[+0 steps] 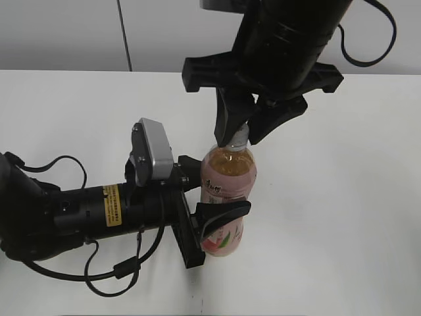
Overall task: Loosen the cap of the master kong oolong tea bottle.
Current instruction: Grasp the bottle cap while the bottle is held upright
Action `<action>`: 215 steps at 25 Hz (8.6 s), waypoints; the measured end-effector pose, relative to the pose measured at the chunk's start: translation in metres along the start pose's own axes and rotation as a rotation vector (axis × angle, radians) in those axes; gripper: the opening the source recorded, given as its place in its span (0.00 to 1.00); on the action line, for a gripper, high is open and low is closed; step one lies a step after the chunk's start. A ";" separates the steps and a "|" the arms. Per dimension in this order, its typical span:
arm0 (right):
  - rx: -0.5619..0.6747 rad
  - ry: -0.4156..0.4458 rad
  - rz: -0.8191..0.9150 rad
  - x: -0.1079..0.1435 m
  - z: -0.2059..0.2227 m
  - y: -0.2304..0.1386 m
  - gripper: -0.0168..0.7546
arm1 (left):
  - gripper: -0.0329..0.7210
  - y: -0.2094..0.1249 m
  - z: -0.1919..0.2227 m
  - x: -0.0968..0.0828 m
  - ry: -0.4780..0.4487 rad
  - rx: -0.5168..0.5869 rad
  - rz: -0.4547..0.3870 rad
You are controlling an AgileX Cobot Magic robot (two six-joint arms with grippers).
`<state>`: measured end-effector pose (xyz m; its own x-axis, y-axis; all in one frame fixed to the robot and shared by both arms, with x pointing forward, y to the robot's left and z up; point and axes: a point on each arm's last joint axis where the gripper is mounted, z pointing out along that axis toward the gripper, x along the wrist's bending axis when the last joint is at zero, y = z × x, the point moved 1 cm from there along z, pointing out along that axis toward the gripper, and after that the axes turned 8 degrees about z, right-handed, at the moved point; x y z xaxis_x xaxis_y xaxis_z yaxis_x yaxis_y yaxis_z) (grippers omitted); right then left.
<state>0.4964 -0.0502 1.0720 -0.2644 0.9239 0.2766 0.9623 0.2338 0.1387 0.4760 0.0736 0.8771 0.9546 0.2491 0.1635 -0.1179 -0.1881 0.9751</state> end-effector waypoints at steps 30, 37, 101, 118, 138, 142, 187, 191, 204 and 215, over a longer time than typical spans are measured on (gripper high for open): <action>0.000 -0.016 -1.329 -0.001 -0.001 0.000 0.38 | 0.57 0.000 0.000 -0.001 -0.005 0.000 0.041; 0.000 -0.014 -1.507 -0.001 -0.002 0.000 0.38 | 0.57 0.000 0.000 -0.001 -0.006 -0.001 0.047; 0.007 -0.006 0.220 0.001 0.006 0.004 0.51 | 0.57 0.000 0.000 0.002 0.025 0.003 0.036; -0.001 -0.022 -0.657 0.002 0.003 0.009 0.39 | 0.56 0.000 0.000 0.003 0.034 0.003 0.041; 0.004 -0.022 -1.606 0.003 0.002 0.010 0.38 | 0.56 0.000 0.000 0.003 0.034 0.003 0.044; 0.002 -0.018 -1.557 0.003 0.002 0.010 0.39 | 0.56 0.000 0.000 0.003 0.033 0.003 0.044; -0.046 -0.012 0.101 0.005 -0.004 0.014 0.60 | 0.56 0.000 0.000 0.003 0.036 0.004 0.044; -0.043 -0.005 0.104 0.005 -0.004 0.013 0.60 | 0.56 0.000 0.000 0.003 0.036 0.004 0.044; -0.011 -0.011 0.114 0.003 0.004 0.009 0.57 | 0.56 0.000 0.000 0.003 0.036 0.004 0.044; -0.011 -0.011 -0.024 0.003 0.004 0.009 0.38 | 0.56 0.000 0.000 0.003 0.036 0.004 0.044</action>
<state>0.5047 -0.0444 1.0702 -0.2867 0.9214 0.2622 0.9549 0.2528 0.1558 0.4791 0.0746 0.8772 0.9382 0.2741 0.2113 -0.1580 -0.2037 0.9662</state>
